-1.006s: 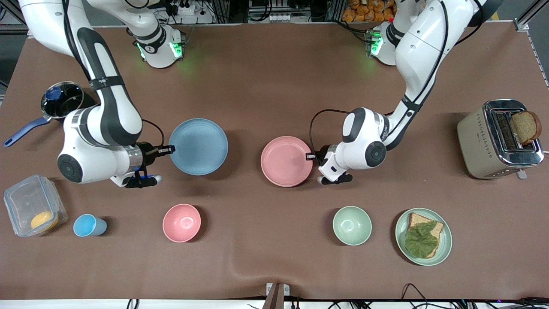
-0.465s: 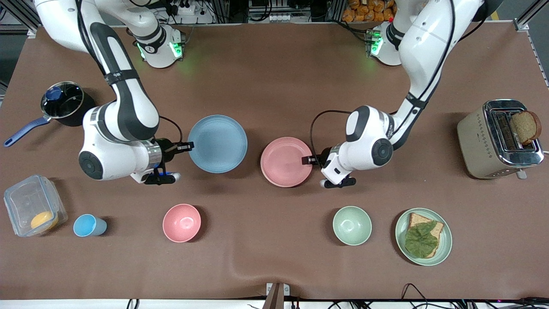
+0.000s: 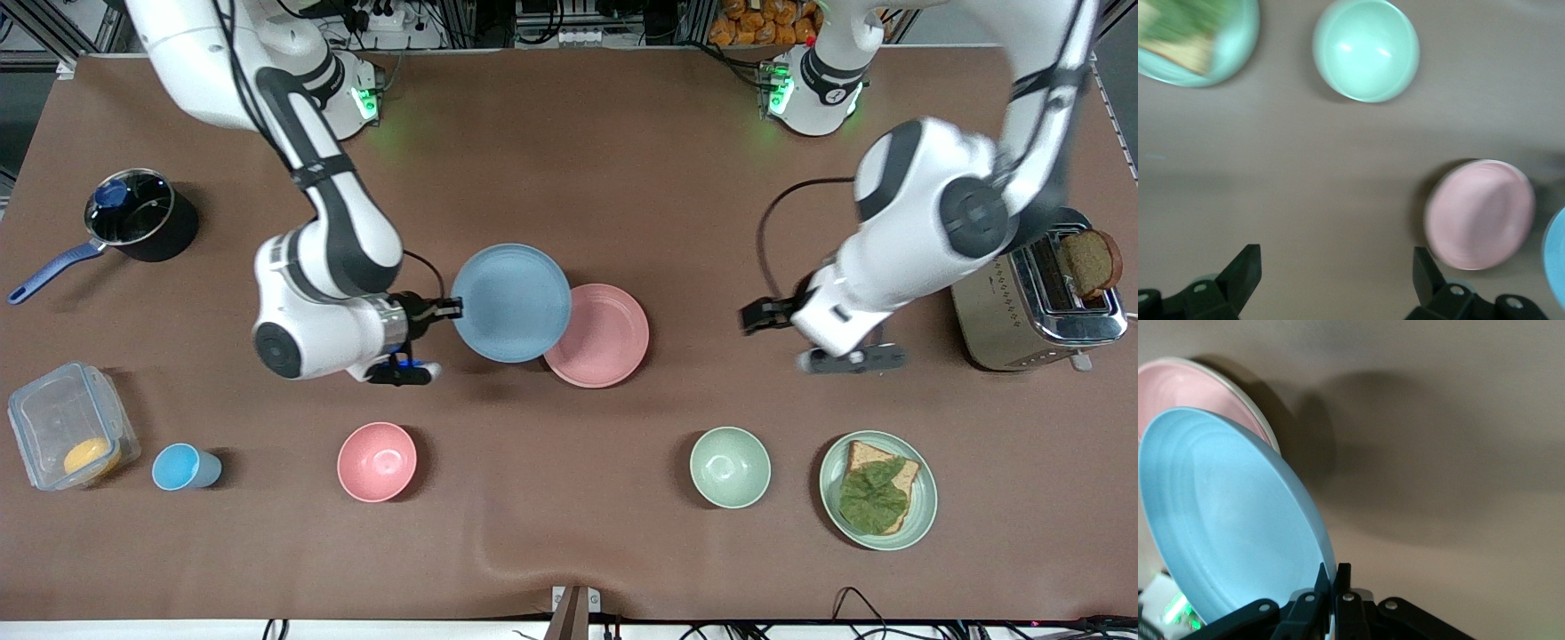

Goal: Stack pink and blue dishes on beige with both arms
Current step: 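Lower the blue plate onto the pink plate while the left gripper withdraws, then open the right gripper and withdraw it from the plate stack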

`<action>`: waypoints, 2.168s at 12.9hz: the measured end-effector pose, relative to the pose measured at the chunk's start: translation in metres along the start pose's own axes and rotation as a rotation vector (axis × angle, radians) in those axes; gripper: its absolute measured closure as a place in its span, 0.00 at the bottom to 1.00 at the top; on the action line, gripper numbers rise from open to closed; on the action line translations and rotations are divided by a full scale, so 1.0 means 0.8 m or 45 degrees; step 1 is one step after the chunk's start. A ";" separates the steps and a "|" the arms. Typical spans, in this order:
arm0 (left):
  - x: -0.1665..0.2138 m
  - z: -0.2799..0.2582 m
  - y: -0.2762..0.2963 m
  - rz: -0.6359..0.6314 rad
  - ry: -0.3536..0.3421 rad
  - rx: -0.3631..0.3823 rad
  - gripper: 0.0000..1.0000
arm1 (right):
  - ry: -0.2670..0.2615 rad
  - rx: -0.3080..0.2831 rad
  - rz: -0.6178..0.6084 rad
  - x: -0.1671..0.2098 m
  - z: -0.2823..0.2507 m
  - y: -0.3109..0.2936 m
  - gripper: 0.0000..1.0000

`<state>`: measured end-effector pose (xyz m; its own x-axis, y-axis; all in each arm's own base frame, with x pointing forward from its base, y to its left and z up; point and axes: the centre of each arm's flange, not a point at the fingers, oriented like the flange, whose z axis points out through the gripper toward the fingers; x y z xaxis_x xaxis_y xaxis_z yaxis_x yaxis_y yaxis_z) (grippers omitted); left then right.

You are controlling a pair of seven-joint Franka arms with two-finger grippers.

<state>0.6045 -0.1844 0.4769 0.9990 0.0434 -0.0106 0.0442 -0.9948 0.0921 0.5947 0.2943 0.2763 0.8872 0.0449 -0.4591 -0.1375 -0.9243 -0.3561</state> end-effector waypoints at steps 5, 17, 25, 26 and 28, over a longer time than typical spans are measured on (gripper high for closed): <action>-0.016 -0.103 -0.066 -0.029 0.043 0.101 0.00 | 0.086 0.048 0.040 0.010 0.078 -0.063 0.96; -0.039 -0.210 -0.111 0.013 0.151 0.201 0.00 | 0.157 0.108 0.058 0.028 0.125 -0.085 0.90; -0.039 -0.203 -0.115 0.040 0.130 0.212 0.00 | 0.205 0.134 0.075 0.045 0.083 -0.073 0.02; -0.039 -0.202 -0.116 0.039 0.124 0.213 0.00 | 0.204 0.141 0.090 0.050 0.069 -0.062 0.00; -0.041 -0.201 -0.117 0.038 0.107 0.217 0.00 | 0.215 0.144 0.119 0.060 0.025 -0.031 0.00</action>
<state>0.5688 -0.0780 0.6285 0.9972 0.0145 0.0733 0.0202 -0.9967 -0.0786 0.6319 0.3273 0.2468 0.9281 -0.1122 -0.3550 -0.2630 -0.8726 -0.4116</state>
